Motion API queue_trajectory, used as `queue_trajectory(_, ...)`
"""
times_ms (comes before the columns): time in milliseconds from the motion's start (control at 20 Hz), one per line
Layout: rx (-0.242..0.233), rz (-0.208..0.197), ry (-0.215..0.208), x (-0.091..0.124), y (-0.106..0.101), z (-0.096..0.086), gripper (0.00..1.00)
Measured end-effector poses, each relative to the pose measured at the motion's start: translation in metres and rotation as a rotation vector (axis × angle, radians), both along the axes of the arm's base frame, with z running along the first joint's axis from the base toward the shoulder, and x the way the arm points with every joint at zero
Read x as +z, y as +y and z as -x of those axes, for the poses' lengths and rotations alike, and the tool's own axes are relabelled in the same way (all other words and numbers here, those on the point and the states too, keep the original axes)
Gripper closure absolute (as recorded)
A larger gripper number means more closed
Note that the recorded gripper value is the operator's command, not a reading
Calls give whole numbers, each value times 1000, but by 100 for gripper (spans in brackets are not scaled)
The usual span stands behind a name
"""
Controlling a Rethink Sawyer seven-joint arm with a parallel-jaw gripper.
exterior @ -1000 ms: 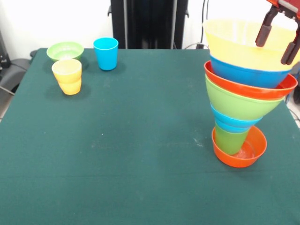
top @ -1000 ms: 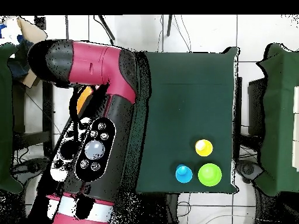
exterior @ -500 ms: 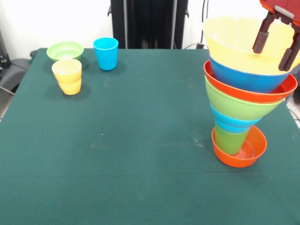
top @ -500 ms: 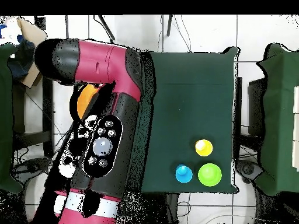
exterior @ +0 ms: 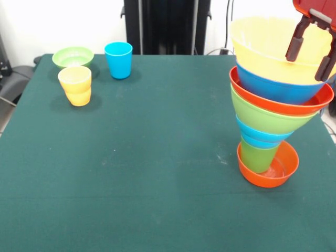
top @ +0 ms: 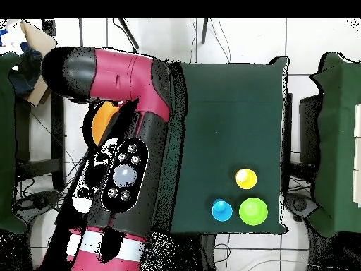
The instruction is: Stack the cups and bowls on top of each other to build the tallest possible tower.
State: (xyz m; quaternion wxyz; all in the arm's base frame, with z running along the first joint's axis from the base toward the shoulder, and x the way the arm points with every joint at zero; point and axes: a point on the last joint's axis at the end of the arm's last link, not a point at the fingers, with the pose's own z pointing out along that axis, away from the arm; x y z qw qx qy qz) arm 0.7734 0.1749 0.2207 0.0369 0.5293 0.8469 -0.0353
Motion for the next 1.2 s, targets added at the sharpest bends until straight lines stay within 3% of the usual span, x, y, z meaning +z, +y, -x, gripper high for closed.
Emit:
queue_trajectory(950,-2,-1,1,0,-1,0,0)
queue_trajectory(1200,-7,-5,20,0,-3,2,0)
